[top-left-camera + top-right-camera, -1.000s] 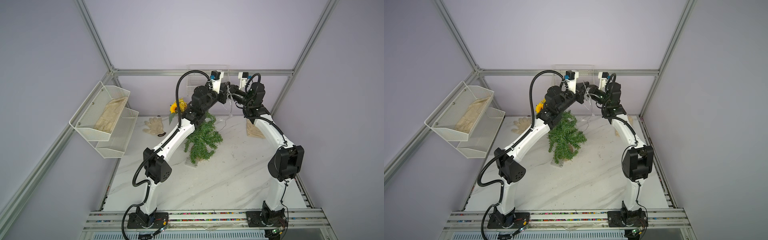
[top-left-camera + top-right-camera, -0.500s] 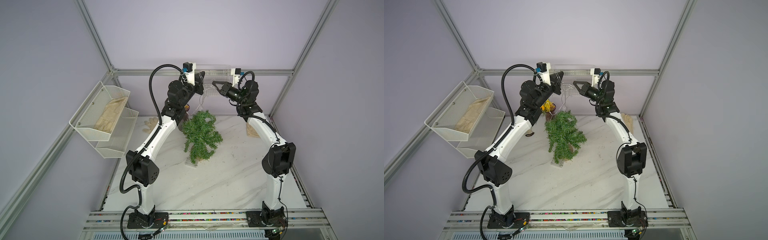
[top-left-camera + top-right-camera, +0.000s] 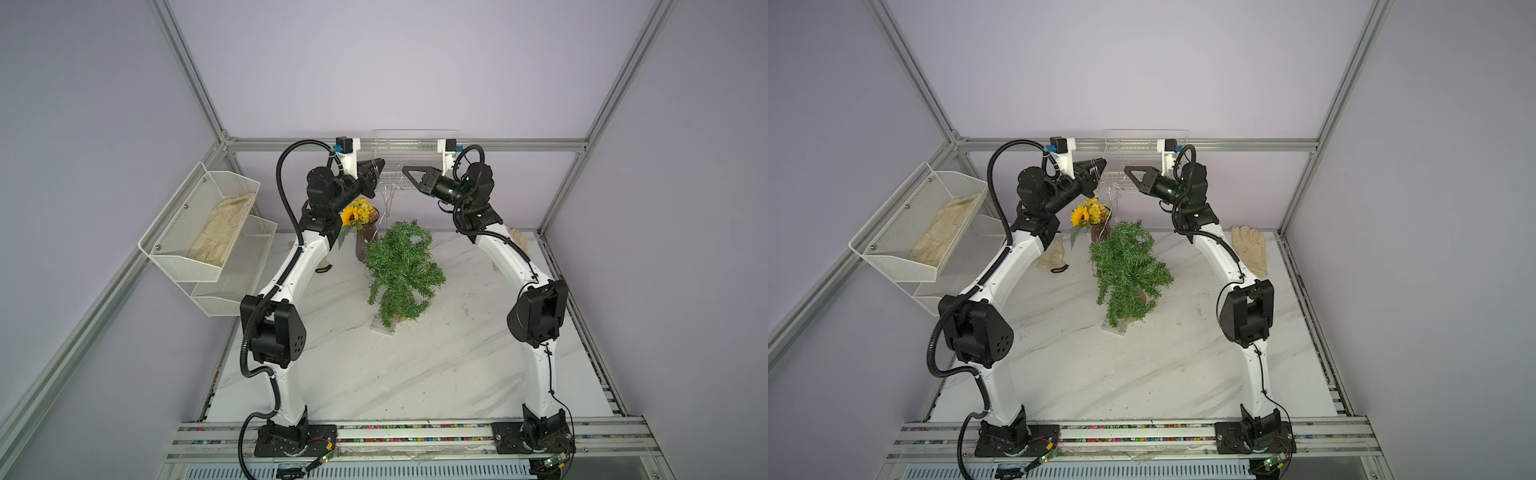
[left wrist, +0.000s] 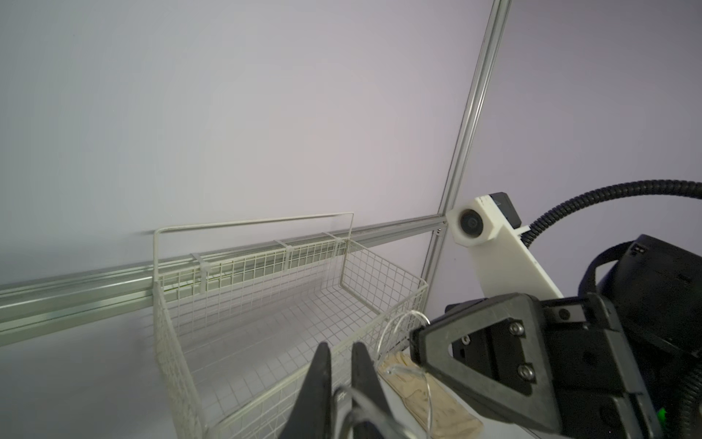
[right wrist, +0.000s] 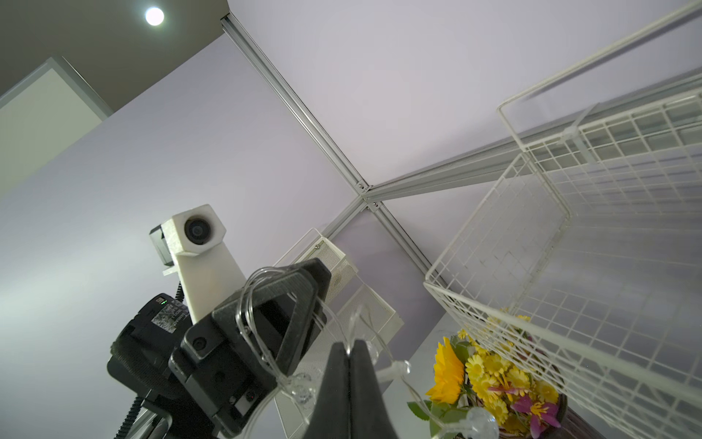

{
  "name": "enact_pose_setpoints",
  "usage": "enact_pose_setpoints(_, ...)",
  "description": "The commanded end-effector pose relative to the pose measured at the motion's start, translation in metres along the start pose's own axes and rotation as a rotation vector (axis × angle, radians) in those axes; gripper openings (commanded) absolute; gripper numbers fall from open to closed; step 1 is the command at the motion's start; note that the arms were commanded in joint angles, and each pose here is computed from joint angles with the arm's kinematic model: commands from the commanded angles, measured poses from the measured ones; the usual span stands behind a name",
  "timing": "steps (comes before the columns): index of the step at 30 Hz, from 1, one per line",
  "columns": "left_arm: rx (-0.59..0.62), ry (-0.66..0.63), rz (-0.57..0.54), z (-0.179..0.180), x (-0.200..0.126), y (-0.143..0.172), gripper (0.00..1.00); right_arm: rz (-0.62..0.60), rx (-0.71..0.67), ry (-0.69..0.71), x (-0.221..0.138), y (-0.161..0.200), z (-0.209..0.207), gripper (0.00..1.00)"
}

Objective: Remove string lights from the small christmas tree
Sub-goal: Remove the light string from the Christmas tree.

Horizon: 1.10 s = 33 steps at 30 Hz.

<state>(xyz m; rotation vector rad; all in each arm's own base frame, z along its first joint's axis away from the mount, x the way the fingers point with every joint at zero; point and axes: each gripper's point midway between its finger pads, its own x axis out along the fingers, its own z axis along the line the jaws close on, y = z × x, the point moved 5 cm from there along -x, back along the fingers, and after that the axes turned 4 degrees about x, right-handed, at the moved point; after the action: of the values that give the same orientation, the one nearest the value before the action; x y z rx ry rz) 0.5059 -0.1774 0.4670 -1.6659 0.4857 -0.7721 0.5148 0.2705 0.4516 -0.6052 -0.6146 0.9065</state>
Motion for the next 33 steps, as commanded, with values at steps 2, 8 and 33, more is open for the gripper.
enact_pose_setpoints(2,-0.037,0.163,0.008,-0.012,-0.005,0.01,0.17,-0.004,-0.042,-0.046,0.01,-0.001,0.014,0.0)
enact_pose_setpoints(8,-0.05,0.189,0.021,-0.008,-0.006,0.023,0.21,0.018,-0.047,-0.07,0.024,0.01,0.019,0.0)
enact_pose_setpoints(33,-0.111,0.273,0.031,-0.013,0.001,0.037,0.0,0.041,-0.062,-0.071,0.038,0.026,0.024,0.0)
